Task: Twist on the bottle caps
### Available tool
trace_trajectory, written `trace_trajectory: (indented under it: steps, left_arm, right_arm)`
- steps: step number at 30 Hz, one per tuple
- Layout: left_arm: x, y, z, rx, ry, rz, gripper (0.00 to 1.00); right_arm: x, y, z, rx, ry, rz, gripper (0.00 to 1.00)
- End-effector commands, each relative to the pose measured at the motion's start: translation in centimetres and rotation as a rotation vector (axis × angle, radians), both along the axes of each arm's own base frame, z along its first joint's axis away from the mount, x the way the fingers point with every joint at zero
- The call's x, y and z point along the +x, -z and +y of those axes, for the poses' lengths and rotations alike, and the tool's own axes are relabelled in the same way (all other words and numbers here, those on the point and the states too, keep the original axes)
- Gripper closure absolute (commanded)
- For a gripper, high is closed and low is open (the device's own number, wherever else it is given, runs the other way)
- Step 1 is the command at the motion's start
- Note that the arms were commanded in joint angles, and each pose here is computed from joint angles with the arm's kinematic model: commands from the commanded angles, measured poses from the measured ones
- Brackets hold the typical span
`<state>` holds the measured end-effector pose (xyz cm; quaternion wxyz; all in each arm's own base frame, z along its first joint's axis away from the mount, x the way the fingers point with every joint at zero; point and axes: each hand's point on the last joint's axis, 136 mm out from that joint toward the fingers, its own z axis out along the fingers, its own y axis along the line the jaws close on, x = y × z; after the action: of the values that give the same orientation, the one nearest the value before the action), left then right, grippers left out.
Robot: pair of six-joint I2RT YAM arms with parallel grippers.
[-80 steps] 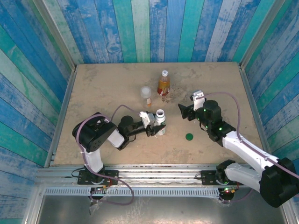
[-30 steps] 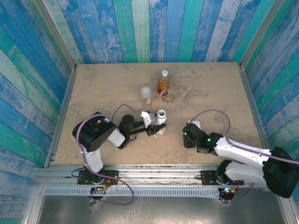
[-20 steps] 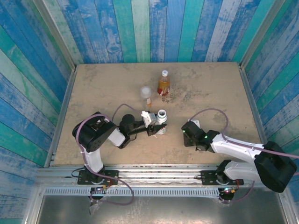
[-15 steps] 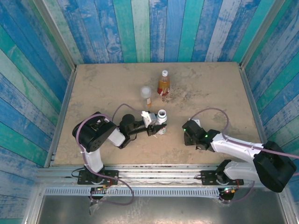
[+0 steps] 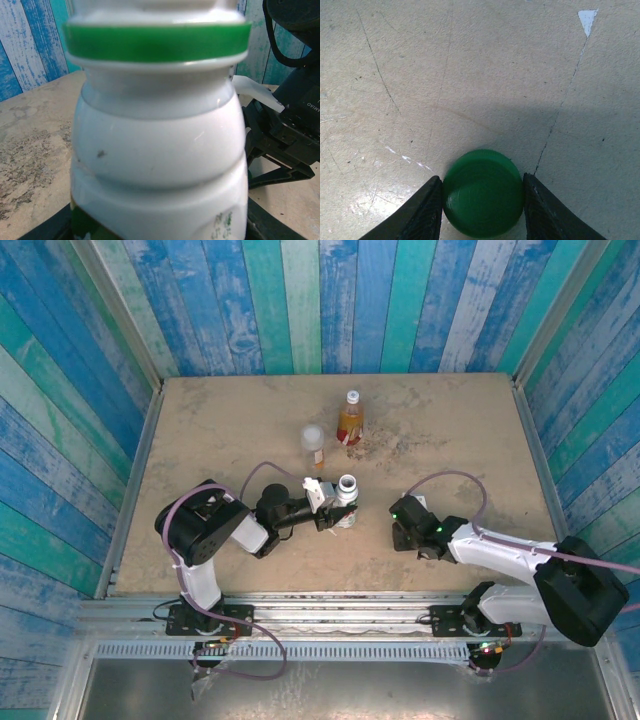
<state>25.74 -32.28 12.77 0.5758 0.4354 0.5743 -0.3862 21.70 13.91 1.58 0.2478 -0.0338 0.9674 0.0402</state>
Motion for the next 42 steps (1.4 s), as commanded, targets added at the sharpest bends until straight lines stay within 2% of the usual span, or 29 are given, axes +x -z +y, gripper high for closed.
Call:
trace_trajectory:
  steps: [1,9,20,36,42]
  left_arm:
    - [-0.4,1.3,-0.1,0.046,0.017,0.026,0.44]
    - [-0.5,1.3,-0.1,0.046,0.021,0.030,0.44]
    - [-0.5,1.2,0.0,0.049,0.021,0.025,0.44]
    - [-0.5,1.4,-0.1,0.058,0.025,0.029,0.44]
    - [-0.5,1.5,-0.1,0.064,0.025,0.031,0.44]
  right_arm:
    - [0.2,-0.2,0.1,-0.004,-0.005,0.001,0.58]
    - [0.6,-2.3,0.2,-0.010,-0.031,-0.029,0.60]
    - [1.4,-8.5,1.9,0.024,-0.168,-0.093,0.61]
    - [3.0,-20.2,7.0,0.187,-0.380,-0.243,0.61]
    - [3.4,-22.4,9.7,0.250,-0.478,-0.251,0.61]
